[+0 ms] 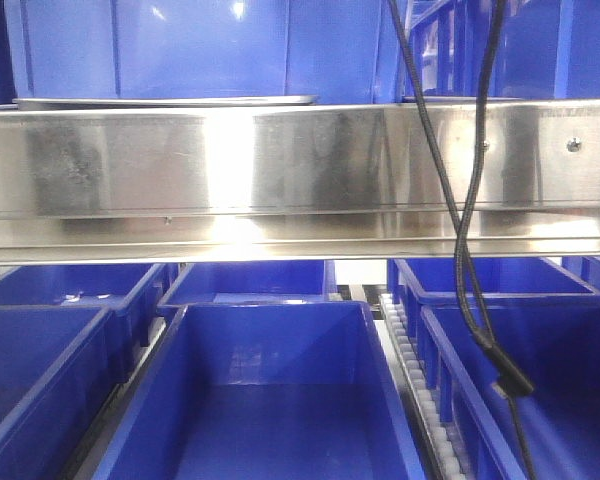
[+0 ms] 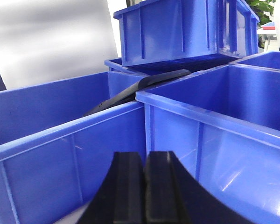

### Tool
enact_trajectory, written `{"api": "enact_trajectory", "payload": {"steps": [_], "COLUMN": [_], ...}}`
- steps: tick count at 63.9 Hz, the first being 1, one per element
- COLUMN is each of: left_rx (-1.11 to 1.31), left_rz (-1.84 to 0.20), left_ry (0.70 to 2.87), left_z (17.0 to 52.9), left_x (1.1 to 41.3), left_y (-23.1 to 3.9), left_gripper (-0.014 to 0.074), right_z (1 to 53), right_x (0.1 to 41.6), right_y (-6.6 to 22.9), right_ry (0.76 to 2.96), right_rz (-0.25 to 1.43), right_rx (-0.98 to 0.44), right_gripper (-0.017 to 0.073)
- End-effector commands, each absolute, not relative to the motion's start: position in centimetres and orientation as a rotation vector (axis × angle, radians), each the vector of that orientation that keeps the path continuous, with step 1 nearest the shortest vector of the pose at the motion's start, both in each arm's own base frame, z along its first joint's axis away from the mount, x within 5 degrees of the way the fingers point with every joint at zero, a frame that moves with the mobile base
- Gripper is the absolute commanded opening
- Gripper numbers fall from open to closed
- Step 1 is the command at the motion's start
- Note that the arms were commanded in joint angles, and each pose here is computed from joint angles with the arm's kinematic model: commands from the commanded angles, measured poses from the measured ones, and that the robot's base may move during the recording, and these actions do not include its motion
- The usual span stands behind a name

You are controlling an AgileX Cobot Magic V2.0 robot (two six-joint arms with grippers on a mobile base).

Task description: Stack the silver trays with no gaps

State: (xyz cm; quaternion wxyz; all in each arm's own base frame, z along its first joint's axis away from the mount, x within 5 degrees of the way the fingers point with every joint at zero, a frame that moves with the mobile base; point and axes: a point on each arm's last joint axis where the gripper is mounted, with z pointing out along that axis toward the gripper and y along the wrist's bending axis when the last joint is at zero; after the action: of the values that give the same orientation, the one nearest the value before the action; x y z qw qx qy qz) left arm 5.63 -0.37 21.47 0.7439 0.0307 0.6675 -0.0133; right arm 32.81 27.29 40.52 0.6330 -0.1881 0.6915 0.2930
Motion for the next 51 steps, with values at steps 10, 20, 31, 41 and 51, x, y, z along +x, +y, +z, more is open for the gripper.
{"api": "enact_trajectory", "payload": {"steps": [10,20,31,41,51], "left_rx": [0.072,0.072,0.072,0.072,0.072], "left_rz": [-0.030,-0.030,-0.030,-0.030,-0.030], "left_ry": [1.438,1.438,1.438,1.438,1.438], "left_z": [21.7,21.7,21.7,21.7,21.7], "left_x": [5.6,5.6,5.6,5.6,5.6], "left_y": [-0.4,-0.4,-0.4,-0.4,-0.4], "left_gripper": [0.0004,0.0004,0.0004,0.0004,0.0004], "right_z": [42.9,43.3,43.0,41.6,39.4], "right_x": [31.1,28.3,25.0,21.4,18.6], "right_y": [27.0,26.5,24.9,22.5,18.5], "right_ry": [1.502,1.637,1.609,1.482,1.472], "right_rz": [0.677,0.434,0.426,0.566,0.590], "right_rx": [-0.462,-0.535,-0.611,-0.702,-0.696], "right_gripper": [-0.0079,-0.0079,-0.0079,-0.0079,-0.0079]}}
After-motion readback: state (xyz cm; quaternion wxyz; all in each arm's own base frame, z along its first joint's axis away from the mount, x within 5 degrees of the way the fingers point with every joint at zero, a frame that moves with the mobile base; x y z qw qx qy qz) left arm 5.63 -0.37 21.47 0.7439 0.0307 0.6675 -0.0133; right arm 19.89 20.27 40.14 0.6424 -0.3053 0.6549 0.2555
